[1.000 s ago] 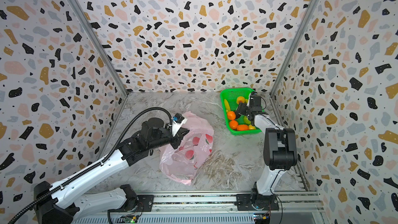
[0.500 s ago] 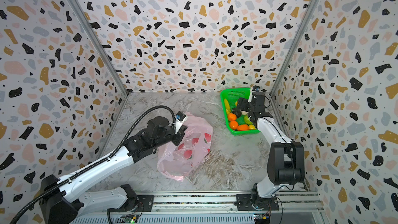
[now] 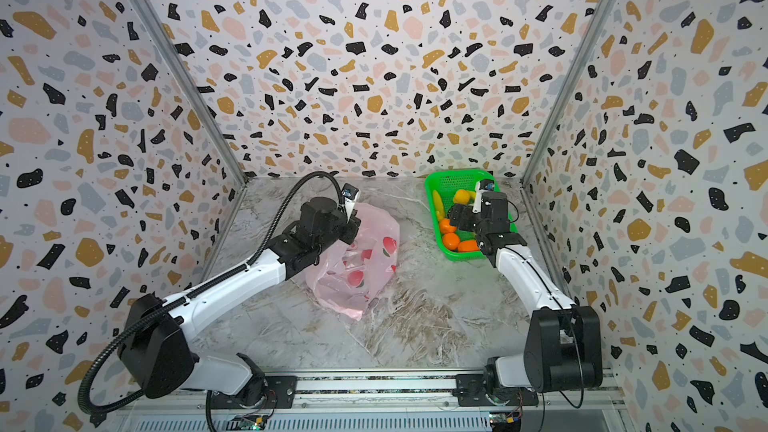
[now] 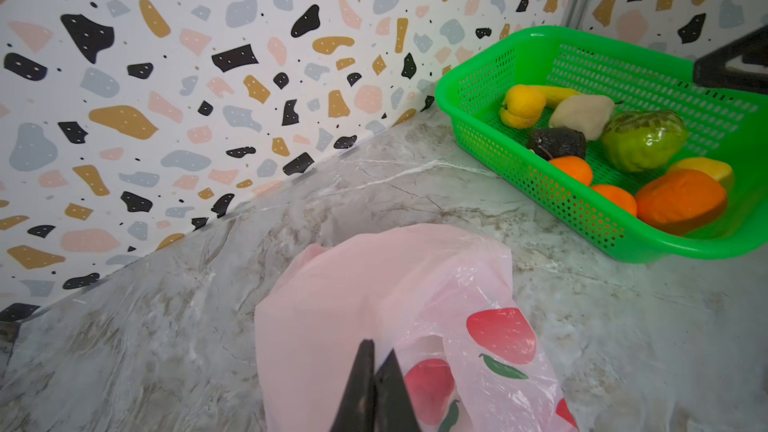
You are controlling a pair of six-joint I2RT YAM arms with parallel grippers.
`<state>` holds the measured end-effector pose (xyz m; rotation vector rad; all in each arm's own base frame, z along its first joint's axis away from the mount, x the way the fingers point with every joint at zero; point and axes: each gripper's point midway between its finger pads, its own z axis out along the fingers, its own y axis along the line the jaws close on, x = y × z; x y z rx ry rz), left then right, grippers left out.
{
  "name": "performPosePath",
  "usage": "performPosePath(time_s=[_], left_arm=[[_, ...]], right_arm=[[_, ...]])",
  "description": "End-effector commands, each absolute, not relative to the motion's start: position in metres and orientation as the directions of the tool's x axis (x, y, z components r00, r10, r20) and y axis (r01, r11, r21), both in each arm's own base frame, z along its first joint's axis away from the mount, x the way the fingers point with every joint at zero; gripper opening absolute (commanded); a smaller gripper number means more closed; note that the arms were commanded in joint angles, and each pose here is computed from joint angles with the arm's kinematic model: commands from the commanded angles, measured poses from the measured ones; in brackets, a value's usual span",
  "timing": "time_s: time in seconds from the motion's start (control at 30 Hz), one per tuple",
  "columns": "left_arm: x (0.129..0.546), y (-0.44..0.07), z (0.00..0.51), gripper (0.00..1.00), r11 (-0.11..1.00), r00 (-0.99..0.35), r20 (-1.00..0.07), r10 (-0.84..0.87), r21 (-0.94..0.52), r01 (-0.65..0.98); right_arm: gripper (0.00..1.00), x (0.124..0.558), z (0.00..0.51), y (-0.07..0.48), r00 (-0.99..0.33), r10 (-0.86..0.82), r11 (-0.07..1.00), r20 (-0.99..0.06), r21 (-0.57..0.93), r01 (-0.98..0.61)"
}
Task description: Untie the knot of the plastic bag and take out the fruit
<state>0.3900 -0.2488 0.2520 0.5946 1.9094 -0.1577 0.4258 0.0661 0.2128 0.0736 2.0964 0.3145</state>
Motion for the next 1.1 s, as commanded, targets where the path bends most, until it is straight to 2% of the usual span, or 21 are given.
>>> performPosePath(time_s=[0.0, 0.13, 0.23, 0.27, 0.4, 0.53, 0.83, 1.0, 1.07], left_arm=[[0.406, -0.251, 0.279, 0.18, 0.883, -0.227, -0.929, 0.293, 0.172, 0.437], [0.402, -0.248, 0.292, 0.65, 0.887, -0.208, -0.939, 0.274, 0.163, 0.431], [0.389, -0.239, 0.315, 0.88, 0.893, -0.163, -0.959, 0.234, 0.145, 0.426], [0.383, -0.235, 0.326, 0.98, 0.895, -0.140, -0.968, 0.209, 0.132, 0.426], [0.361, -0.214, 0.362, 1.00, 0.912, -0.069, -0.987, 0.146, 0.107, 0.397], [0.349, -0.180, 0.370, 0.99, 0.949, -0.062, -0.988, 0.141, 0.117, 0.294], [0.340, -0.045, 0.326, 0.99, 0.992, -0.071, -0.996, 0.044, 0.052, -0.113], [0.336, -0.001, 0.278, 0.99, 0.970, -0.111, -0.994, 0.026, 0.052, -0.238], [0.332, 0.009, 0.261, 0.99, 0.960, -0.084, -0.996, 0.041, 0.062, -0.273]], right_arm=[[0.93, 0.418, 0.222, 0.065, -0.511, 0.167, 0.966, -0.843, 0.243, -0.085], [0.94, 0.415, 0.224, 0.066, -0.513, 0.156, 0.966, -0.844, 0.239, -0.099], [0.94, 0.412, 0.228, 0.065, -0.505, 0.141, 0.969, -0.852, 0.223, -0.106], [0.94, 0.410, 0.229, 0.065, -0.502, 0.133, 0.970, -0.855, 0.215, -0.109], [0.97, 0.405, 0.236, 0.063, -0.484, 0.110, 0.975, -0.868, 0.190, -0.119], [1.00, 0.397, 0.237, 0.062, -0.456, 0.063, 0.979, -0.888, 0.143, -0.143], [0.99, 0.383, 0.217, 0.047, -0.403, -0.008, 0.985, -0.915, 0.062, -0.160], [0.99, 0.376, 0.196, 0.039, -0.366, -0.024, 0.989, -0.930, 0.032, -0.147], [0.99, 0.376, 0.186, 0.034, -0.346, -0.016, 0.991, -0.938, 0.030, -0.128]])
